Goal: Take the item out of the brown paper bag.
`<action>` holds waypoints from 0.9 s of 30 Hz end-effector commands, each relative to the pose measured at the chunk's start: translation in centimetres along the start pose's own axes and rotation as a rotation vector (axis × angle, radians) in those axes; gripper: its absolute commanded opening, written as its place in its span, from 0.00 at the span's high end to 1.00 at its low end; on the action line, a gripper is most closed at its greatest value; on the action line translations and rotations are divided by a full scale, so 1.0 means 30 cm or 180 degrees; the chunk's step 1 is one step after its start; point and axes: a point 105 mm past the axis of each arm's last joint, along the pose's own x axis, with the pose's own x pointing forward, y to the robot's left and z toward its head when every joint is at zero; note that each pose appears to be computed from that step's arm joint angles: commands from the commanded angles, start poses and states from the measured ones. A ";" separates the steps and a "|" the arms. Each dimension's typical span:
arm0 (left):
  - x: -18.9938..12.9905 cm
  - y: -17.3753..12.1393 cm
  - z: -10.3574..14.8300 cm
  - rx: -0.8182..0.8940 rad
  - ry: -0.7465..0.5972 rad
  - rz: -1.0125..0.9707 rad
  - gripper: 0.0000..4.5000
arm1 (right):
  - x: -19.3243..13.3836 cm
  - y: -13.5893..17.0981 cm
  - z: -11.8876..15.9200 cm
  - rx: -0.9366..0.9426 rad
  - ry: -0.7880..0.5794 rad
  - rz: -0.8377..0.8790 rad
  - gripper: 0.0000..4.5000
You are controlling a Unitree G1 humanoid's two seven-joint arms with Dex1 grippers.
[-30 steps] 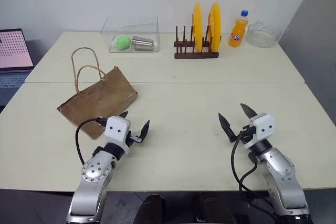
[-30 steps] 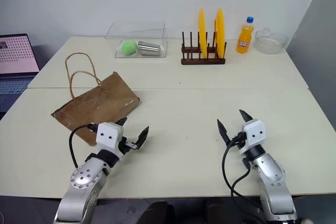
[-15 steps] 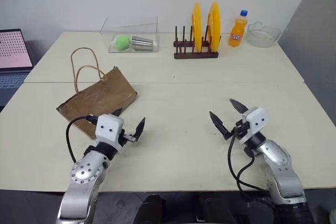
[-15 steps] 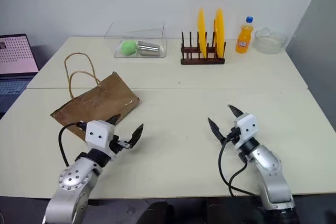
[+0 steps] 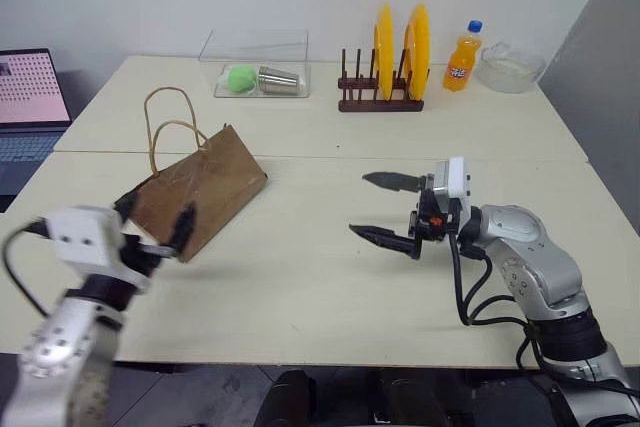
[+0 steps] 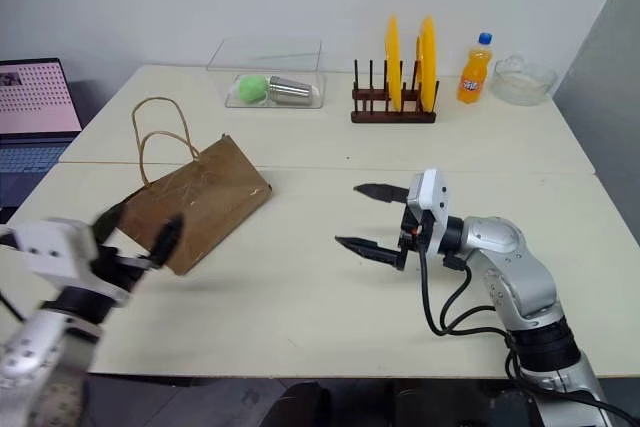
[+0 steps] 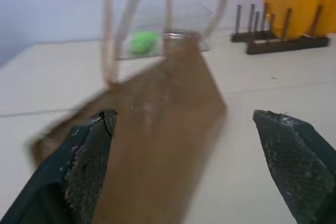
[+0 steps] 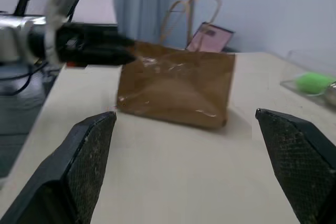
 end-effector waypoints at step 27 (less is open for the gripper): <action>0.361 0.168 0.139 0.0273 0.0205 -0.1051 0.03 | -0.020 0.081 0.085 -0.0243 -0.0018 -0.0137 0.00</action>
